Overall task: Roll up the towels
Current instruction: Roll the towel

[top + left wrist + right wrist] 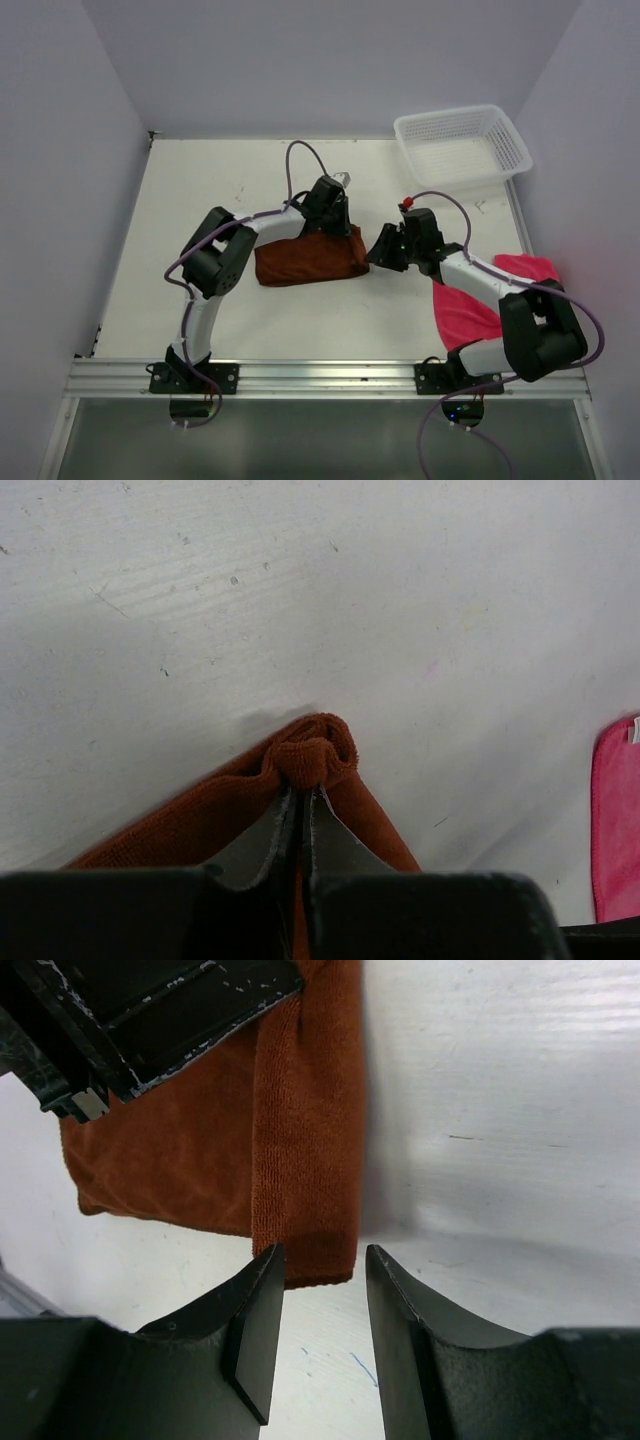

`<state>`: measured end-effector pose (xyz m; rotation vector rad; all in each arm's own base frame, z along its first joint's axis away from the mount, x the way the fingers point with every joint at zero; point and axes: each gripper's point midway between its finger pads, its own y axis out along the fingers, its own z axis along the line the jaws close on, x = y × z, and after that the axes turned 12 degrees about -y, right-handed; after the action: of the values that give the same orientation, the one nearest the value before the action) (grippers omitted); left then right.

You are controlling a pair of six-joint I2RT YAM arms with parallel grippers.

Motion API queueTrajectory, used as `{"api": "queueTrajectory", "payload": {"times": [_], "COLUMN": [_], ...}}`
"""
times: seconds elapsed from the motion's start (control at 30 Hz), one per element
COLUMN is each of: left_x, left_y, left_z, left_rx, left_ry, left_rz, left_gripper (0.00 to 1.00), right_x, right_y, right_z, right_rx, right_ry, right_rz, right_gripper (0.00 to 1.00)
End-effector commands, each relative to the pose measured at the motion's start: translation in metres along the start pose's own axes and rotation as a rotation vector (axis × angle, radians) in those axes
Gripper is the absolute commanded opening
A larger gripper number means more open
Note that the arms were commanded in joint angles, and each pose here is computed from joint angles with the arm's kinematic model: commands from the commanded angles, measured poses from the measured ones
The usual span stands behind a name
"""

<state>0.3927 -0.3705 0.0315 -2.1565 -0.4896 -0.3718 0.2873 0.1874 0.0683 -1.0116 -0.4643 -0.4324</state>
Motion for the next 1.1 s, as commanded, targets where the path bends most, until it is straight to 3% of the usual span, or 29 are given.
{"api": "queueTrajectory", "payload": {"times": [0.0, 0.43, 1.07], "left_x": [0.015, 0.014, 0.014], "left_y": [-0.014, -0.015, -0.015], "left_z": [-0.002, 0.002, 0.007], "left_rx": [-0.01, -0.006, 0.001], "left_ry": [0.015, 0.009, 0.002], "left_rz": [-0.044, -0.044, -0.043], "left_gripper": [0.02, 0.02, 0.02], "right_x": [0.007, -0.007, -0.025], "right_y": [0.009, 0.035, 0.037], "right_z": [0.023, 0.021, -0.011], "right_rx": [0.135, 0.184, -0.055], "right_ry": [0.064, 0.098, -0.1], "right_rz": [-0.014, 0.028, 0.083], "right_gripper": [0.42, 0.45, 0.52]}}
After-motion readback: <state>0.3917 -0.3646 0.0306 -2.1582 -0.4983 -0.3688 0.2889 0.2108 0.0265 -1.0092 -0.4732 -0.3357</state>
